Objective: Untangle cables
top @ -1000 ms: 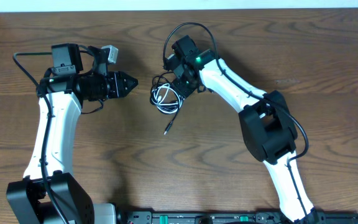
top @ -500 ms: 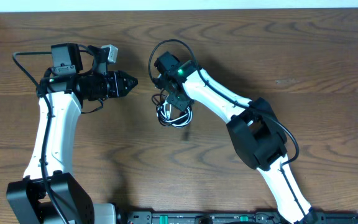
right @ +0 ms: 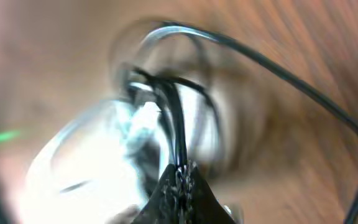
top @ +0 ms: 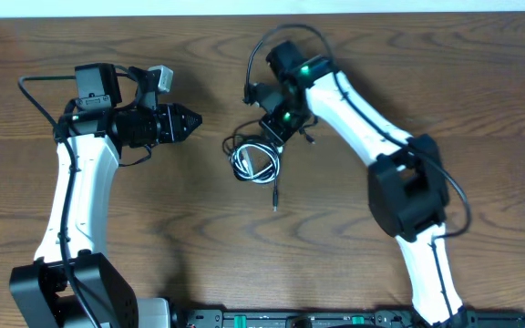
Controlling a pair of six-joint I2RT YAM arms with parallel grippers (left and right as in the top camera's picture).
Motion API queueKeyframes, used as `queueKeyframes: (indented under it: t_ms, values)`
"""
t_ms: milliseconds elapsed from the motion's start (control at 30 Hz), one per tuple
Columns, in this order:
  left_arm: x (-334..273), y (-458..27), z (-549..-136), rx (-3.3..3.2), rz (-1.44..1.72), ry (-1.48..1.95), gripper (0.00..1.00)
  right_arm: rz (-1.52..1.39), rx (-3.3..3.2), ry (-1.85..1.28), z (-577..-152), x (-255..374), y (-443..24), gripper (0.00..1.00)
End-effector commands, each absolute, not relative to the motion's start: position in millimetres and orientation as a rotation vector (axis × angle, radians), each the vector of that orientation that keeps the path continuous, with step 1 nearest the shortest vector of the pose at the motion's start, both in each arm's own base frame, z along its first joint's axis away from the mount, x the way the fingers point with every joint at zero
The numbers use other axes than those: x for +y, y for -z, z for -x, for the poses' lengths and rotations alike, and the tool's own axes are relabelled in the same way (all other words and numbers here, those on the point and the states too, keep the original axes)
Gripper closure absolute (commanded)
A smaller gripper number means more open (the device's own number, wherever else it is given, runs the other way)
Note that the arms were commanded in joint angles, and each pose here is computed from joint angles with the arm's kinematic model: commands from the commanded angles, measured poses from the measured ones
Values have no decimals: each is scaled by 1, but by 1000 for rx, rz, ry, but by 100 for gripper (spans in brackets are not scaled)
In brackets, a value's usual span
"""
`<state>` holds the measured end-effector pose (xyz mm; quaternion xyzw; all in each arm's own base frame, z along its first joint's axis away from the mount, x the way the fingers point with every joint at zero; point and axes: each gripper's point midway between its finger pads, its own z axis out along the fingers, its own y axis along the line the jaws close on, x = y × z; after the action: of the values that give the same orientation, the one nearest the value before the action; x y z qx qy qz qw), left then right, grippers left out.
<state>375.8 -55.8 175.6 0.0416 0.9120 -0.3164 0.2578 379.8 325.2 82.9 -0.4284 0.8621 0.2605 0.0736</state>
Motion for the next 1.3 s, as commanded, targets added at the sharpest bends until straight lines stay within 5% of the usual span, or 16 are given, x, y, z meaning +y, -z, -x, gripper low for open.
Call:
queueKeyframes:
  t_ms: [0,233,533,633,767,1167,1233,1267]
  values:
    - [-57,-177,-377,2474,-108,871,66,1403,2230,-1016,-359,352,-183,99]
    - [-70,-189,-375,2414,-162,984,53,1427,2072,-1120,-341,356,-232,99]
    - [-66,-176,-380,2463,-207,818,49,1313,2275,-829,-372,336,-201,99]
    - [-53,-166,-395,2469,-196,678,49,1174,2382,-734,-391,318,-193,69]
    - [-60,-147,-415,2463,-235,640,45,1070,2435,-676,-407,301,-191,44]
    - [-95,-59,-418,2549,-529,701,35,1045,2491,-617,-411,278,-184,47]
    - [-95,-50,-424,2539,-550,688,30,1054,2487,-615,-411,278,-184,48]
    - [-95,-48,-426,2533,-550,685,17,1062,2485,-613,-411,278,-183,48]
